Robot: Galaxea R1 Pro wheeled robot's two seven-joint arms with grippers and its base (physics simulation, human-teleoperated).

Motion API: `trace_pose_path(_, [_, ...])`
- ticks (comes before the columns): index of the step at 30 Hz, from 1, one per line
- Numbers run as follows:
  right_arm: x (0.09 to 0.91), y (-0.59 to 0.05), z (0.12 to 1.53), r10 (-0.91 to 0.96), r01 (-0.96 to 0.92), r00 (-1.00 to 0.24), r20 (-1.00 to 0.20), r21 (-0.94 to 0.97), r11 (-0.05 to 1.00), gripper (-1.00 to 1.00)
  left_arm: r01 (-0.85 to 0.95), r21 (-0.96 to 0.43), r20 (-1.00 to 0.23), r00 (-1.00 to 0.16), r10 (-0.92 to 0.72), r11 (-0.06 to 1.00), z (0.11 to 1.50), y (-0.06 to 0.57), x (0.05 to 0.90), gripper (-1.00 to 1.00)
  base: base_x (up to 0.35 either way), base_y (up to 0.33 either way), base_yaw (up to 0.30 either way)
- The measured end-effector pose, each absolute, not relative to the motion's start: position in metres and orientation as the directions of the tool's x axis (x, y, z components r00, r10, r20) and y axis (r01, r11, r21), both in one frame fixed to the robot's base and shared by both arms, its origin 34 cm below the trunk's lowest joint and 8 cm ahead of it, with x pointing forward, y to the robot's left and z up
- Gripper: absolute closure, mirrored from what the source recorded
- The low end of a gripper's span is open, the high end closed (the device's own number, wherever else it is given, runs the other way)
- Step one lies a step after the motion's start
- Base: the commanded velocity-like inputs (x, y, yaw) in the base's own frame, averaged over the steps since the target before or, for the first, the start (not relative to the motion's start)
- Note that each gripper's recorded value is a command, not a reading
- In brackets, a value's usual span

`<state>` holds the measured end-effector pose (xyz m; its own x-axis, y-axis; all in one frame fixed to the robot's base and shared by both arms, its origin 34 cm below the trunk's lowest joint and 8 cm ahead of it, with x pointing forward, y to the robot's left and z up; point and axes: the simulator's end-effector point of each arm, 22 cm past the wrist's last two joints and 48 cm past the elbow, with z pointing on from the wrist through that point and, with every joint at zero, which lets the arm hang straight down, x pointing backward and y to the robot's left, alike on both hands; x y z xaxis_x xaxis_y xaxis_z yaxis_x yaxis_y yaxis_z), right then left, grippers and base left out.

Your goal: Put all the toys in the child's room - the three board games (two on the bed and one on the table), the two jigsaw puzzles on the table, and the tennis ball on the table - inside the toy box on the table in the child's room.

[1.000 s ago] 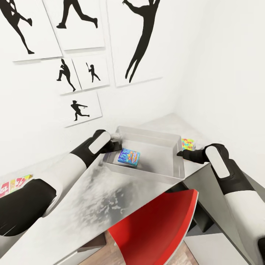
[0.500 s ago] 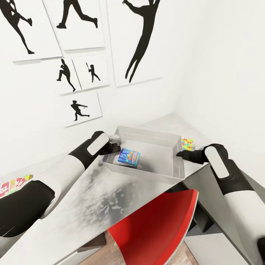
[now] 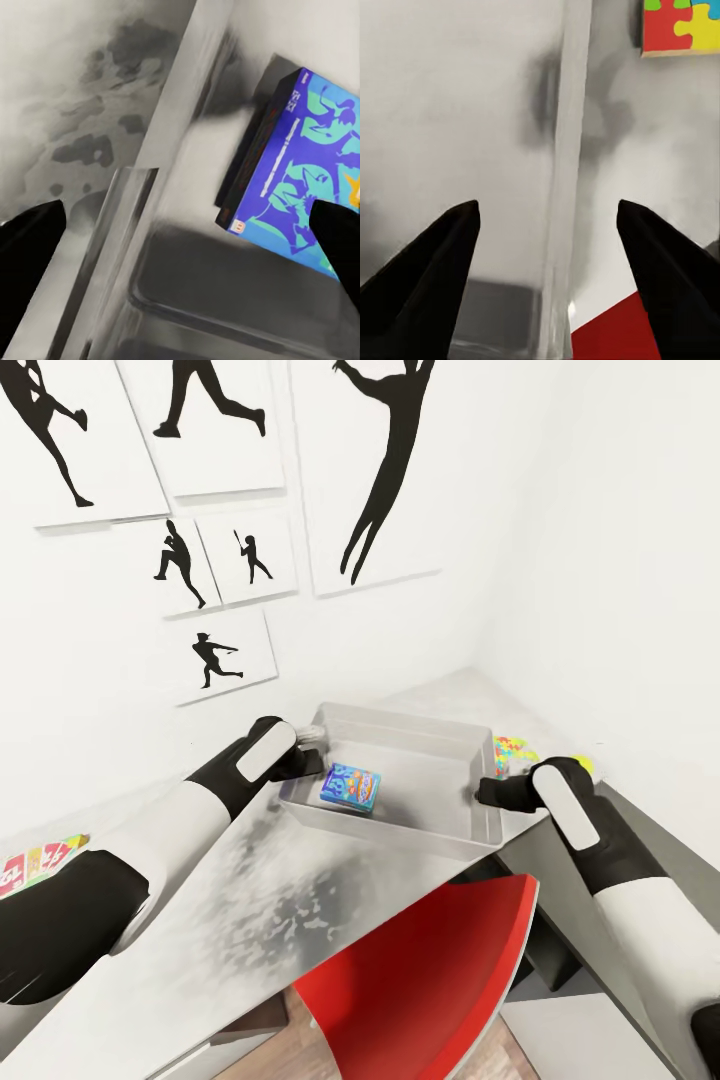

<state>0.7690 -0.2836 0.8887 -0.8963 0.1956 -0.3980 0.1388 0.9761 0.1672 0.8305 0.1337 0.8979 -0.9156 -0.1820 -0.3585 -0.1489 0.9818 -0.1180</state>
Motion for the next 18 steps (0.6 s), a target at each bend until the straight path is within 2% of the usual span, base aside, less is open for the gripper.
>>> trace_pose_path(18, [0.7673,-0.2905,0.8865,0.187,0.141,-0.897,-0.401,0.141,0.980,1.00,-0.142,-0.102,-0.362,-0.917,-0.170,0.985,0.8966,0.1366,0.8295,1.00,0.000,0.000,0.000])
